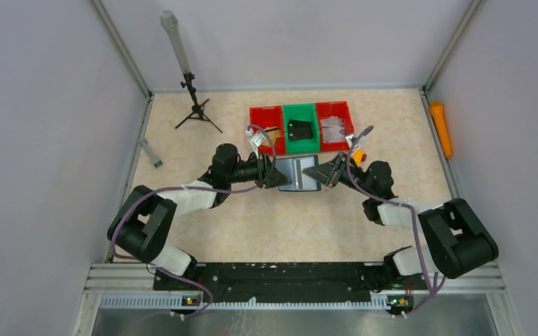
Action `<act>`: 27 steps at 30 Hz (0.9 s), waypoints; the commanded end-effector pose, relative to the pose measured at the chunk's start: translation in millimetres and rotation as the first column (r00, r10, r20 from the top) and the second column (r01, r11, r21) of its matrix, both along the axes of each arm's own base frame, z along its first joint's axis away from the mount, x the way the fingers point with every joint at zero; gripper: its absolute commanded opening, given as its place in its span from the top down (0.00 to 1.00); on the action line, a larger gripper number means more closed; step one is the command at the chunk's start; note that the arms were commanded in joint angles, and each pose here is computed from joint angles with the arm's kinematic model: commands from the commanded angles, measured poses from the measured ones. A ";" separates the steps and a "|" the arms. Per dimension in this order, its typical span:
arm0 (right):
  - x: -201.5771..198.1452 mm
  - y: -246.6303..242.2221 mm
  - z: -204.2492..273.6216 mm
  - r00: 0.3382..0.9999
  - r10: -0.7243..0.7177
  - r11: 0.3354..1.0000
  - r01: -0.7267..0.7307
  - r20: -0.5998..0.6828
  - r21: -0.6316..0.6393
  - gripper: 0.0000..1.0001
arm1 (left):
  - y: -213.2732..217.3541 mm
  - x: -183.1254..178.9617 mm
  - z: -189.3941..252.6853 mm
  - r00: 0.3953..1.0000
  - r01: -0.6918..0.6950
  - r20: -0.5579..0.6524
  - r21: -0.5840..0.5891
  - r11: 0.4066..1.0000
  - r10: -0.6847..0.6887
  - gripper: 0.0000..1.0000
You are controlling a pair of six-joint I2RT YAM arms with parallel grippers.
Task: Take the credit cards out of the card holder
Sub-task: Remove the credit card from the card holder.
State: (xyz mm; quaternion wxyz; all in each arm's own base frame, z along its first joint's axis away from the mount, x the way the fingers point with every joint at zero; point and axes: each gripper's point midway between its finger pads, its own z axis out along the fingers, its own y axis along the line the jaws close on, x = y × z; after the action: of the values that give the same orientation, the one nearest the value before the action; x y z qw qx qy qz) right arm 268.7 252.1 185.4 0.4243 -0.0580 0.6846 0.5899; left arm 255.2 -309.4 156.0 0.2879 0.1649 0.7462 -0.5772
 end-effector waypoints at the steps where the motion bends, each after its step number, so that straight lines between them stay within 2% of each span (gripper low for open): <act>1: -10.1 2.9 29.6 0.994 0.060 0.995 -0.067 0.096 0.076 1.00 | -6.2 -3.9 30.9 0.995 0.064 0.088 -0.101 0.993 -0.056 0.63; 2: -11.7 3.6 30.6 0.993 0.070 0.993 -0.078 0.092 0.086 1.00 | -5.6 -5.8 34.3 0.994 0.073 0.092 -0.119 0.990 -0.062 0.63; 5: -15.2 6.2 32.8 0.990 0.102 0.988 -0.112 0.093 0.109 1.00 | -6.1 -12.5 46.1 0.988 0.115 0.125 -0.170 0.979 -0.094 0.75; 7: -17.2 7.4 33.8 0.988 0.119 0.984 -0.131 0.100 0.121 1.00 | -6.5 -14.8 47.2 0.987 0.127 0.124 -0.178 0.976 -0.106 0.79; 16: -19.1 9.0 34.4 0.984 0.139 0.980 -0.153 0.111 0.128 1.00 | -9.3 -11.9 40.8 0.989 0.133 0.090 -0.163 0.978 -0.120 0.73; 22: -21.5 10.4 35.1 0.981 0.154 0.977 -0.169 0.114 0.134 1.00 | -11.2 -16.3 45.3 0.985 0.165 0.083 -0.201 0.966 -0.152 0.73; 27: -22.7 14.3 33.6 0.979 0.172 0.973 -0.186 0.109 0.135 1.00 | -11.0 -19.0 50.1 0.982 0.178 0.098 -0.216 0.960 -0.160 0.77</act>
State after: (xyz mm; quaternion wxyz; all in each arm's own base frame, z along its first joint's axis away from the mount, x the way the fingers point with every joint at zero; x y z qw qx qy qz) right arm 252.4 262.8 200.4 0.3892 -0.0831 0.6428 0.6545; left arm 236.7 -319.4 189.7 0.2607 0.1954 0.6765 -0.6604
